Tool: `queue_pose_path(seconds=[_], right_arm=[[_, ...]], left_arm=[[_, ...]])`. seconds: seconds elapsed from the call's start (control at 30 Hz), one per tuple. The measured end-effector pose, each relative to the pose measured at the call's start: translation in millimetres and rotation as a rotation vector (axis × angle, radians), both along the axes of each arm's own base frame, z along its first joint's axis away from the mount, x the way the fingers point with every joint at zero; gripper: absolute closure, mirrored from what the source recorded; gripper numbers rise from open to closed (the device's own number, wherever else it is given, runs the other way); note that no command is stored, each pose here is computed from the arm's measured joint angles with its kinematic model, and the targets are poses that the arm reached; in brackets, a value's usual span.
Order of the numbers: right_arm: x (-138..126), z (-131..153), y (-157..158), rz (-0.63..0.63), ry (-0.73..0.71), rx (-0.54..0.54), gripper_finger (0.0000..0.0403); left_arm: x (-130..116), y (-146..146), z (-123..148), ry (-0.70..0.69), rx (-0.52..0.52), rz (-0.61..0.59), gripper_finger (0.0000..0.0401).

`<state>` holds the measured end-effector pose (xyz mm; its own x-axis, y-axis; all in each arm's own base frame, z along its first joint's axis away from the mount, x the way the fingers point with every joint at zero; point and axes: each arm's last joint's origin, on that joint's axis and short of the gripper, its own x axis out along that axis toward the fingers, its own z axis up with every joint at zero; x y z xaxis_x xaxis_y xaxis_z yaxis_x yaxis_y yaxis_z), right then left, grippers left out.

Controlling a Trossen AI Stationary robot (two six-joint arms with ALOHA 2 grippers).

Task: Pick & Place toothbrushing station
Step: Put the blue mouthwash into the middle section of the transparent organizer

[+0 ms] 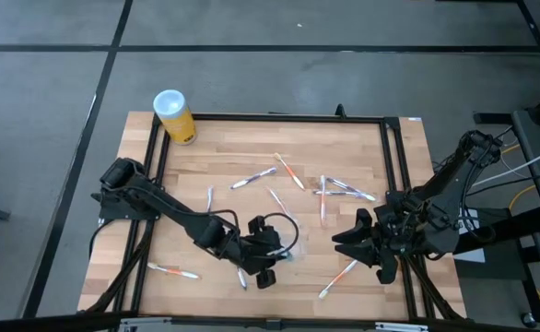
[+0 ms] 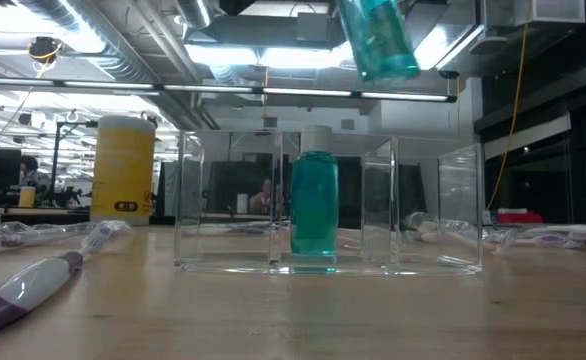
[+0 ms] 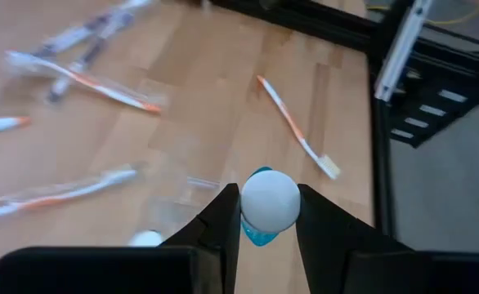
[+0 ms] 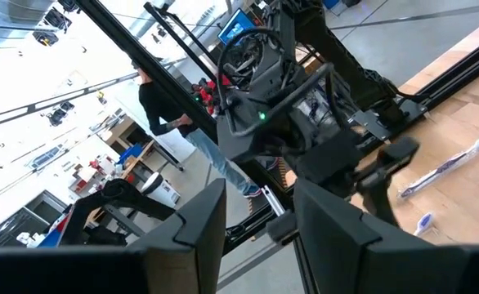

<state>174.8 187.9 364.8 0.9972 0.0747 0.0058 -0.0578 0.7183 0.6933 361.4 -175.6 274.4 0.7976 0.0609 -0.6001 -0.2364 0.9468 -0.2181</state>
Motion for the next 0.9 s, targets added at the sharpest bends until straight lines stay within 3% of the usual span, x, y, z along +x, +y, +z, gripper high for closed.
queue_pose_path(seconds=[0.37,0.9], right_arm=[[0,0,0,0.000,0.000,0.002,0.0254],[0,1,0,-0.003,-0.006,0.001,0.0254]], left_arm=[[-9,6,-12,0.114,0.026,0.016,0.0315],[-7,5,-27,0.129,0.060,0.005,0.0315]])
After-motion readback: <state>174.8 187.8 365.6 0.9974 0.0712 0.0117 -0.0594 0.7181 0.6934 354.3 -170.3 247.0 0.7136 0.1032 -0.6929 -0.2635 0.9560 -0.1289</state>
